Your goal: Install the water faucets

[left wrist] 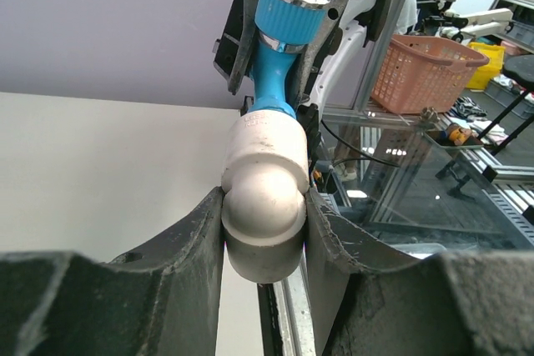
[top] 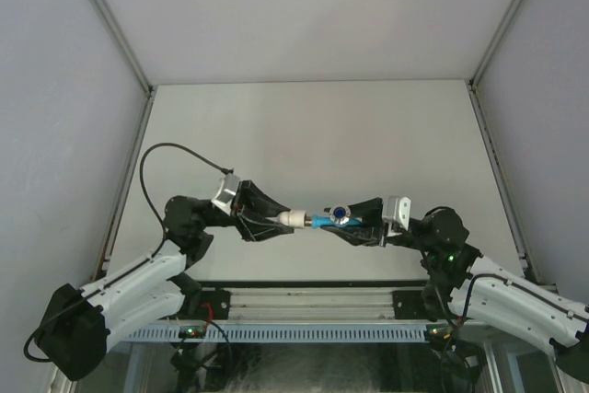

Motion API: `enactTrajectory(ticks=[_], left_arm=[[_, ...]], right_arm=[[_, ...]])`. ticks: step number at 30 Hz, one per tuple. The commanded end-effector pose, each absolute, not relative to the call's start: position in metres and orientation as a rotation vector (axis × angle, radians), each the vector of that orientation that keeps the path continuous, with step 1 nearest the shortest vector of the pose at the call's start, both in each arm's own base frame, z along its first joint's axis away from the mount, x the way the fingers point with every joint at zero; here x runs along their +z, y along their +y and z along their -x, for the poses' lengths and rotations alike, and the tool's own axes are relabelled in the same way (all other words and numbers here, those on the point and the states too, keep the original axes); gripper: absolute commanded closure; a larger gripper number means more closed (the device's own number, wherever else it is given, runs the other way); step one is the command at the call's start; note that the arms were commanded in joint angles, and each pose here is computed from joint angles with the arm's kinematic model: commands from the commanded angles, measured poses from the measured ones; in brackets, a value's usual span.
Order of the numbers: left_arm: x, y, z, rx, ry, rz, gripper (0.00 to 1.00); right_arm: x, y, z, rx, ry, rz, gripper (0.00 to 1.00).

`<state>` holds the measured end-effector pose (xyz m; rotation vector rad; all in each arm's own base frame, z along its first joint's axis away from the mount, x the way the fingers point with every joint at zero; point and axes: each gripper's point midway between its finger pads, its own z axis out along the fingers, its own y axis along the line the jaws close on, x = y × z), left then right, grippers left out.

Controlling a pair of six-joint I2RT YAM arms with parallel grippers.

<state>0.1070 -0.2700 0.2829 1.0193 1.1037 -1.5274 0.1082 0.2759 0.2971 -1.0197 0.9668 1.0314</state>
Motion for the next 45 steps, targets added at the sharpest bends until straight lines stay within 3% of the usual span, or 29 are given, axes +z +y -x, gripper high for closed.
enactTrajectory(ticks=[1,21,45], left_arm=[[0.322,-0.268,-0.102,-1.496,0.95,-1.04,0.99],[0.305,-0.275,-0.114,-1.464,1.103,-1.079,1.0],[0.339,-0.266,-0.082,-1.608,0.972,-1.114,1.0]], right_arm=[[0.326,0.274,-0.106,1.058,0.911,0.967,1.0],[0.326,0.279,-0.101,0.99,0.897,1.01,1.0],[0.328,0.278,-0.093,0.88,0.784,1.09,1.0]])
